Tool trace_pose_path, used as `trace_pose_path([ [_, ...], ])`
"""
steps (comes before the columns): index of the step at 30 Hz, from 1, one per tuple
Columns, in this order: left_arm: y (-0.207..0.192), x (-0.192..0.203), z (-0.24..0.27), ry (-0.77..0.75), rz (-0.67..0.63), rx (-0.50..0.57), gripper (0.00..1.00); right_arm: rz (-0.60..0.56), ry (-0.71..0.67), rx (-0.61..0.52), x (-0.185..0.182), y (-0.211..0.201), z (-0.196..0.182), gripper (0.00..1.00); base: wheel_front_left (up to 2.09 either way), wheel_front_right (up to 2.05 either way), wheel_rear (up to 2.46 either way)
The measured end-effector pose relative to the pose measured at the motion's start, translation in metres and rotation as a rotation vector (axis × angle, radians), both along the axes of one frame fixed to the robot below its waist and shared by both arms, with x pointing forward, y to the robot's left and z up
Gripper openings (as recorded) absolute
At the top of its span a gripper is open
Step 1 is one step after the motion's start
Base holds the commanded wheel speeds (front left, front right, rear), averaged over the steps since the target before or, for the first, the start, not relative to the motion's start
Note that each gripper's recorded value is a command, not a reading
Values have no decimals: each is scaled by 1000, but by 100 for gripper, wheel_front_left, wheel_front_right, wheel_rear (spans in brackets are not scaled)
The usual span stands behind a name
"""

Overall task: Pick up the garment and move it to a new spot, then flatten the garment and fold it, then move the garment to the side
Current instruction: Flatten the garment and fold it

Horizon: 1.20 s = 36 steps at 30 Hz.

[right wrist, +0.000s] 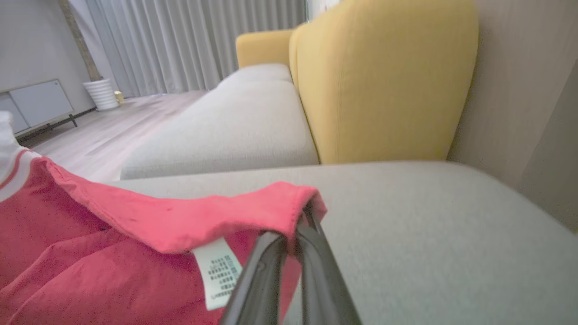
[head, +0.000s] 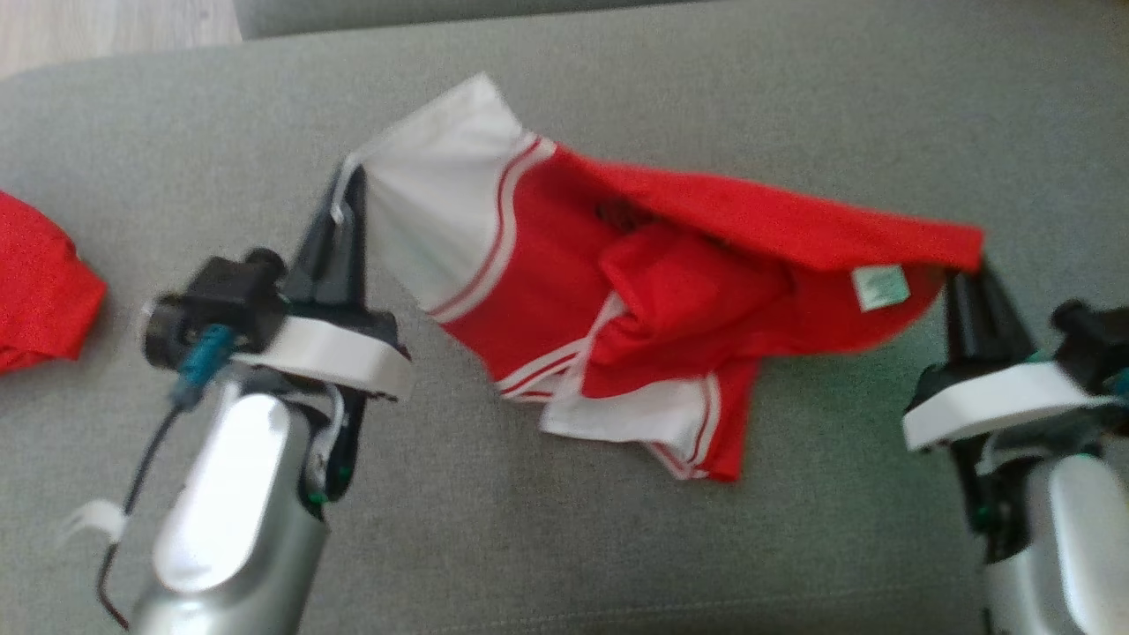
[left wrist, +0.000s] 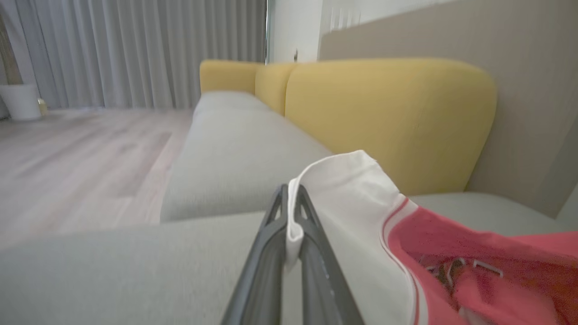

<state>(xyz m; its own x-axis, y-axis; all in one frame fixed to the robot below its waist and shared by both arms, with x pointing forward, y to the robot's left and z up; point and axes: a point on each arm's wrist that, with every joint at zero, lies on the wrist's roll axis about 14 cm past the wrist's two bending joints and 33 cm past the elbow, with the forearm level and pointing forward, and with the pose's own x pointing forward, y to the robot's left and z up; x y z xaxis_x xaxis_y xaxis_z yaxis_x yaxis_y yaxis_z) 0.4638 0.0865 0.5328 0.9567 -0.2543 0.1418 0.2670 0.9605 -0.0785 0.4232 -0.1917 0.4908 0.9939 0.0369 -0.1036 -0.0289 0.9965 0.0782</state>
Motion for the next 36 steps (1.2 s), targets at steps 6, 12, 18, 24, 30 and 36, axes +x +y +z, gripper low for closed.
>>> trace_pose_path([
  [6,8,-15,106,-322,18,-8,0,0,-168,-81,3,-11,80,0,0,0,0],
  [12,15,-33,183,-538,30,-10,0,-2,-335,-116,2,-14,154,0,0,0,0],
  [18,17,-54,228,-623,32,-6,0,-6,-400,-111,-11,-17,189,0,0,0,0],
  [24,23,-60,223,-586,47,-13,0,7,-396,-85,-14,-14,193,0,0,0,0],
  [30,23,-37,204,-508,32,-11,0,18,-329,-36,7,-14,176,0,0,0,0],
  [36,9,20,212,-494,-19,9,0,39,-358,26,62,-9,195,0,0,0,0],
])
